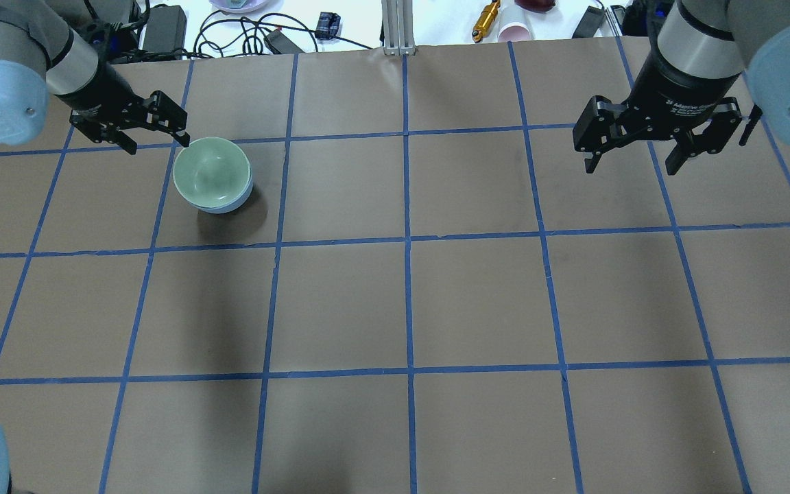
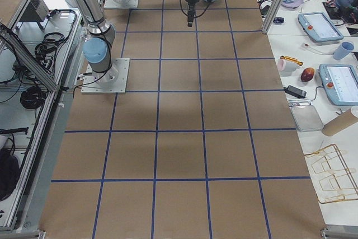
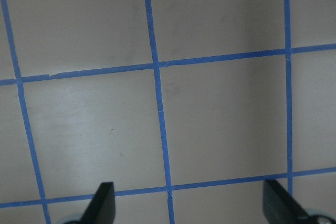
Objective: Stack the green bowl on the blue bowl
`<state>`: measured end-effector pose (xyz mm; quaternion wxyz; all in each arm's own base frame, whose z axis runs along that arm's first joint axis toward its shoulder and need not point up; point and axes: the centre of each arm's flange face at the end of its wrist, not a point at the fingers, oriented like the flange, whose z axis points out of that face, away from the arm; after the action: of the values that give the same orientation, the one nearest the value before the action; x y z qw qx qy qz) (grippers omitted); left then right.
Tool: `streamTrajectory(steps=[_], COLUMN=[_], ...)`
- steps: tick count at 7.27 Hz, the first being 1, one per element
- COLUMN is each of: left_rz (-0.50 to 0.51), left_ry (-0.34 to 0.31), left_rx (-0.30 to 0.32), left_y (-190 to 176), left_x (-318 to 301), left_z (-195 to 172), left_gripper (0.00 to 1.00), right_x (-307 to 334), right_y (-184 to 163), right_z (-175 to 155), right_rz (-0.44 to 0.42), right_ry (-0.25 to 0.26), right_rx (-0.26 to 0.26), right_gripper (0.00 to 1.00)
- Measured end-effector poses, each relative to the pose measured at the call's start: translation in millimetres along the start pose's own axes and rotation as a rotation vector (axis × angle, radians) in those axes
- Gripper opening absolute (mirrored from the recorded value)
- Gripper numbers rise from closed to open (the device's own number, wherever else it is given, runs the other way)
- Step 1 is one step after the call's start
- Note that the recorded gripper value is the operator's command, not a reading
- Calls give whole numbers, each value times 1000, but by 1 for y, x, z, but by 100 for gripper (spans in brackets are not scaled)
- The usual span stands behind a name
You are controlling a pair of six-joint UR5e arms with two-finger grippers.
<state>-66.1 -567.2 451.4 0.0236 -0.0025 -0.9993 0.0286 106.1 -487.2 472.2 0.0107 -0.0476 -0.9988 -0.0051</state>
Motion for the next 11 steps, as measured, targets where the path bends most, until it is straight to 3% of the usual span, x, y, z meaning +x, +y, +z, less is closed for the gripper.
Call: streamTrajectory(steps=[2, 4, 11], left_rz=[45, 54, 48], left_ry=[-61, -64, -62], left_rx=[11, 16, 2], left_y=[37, 64, 89], left_x=[40, 54, 54], left_z=[-42, -67, -86], left_gripper=[100, 100, 100], right_x=[0, 0, 0], right_y=[0, 0, 0], right_z=[0, 0, 0], right_rz=[0, 0, 0], right_ry=[0, 0, 0], right_rx=[0, 0, 0], right_gripper=[100, 100, 100])
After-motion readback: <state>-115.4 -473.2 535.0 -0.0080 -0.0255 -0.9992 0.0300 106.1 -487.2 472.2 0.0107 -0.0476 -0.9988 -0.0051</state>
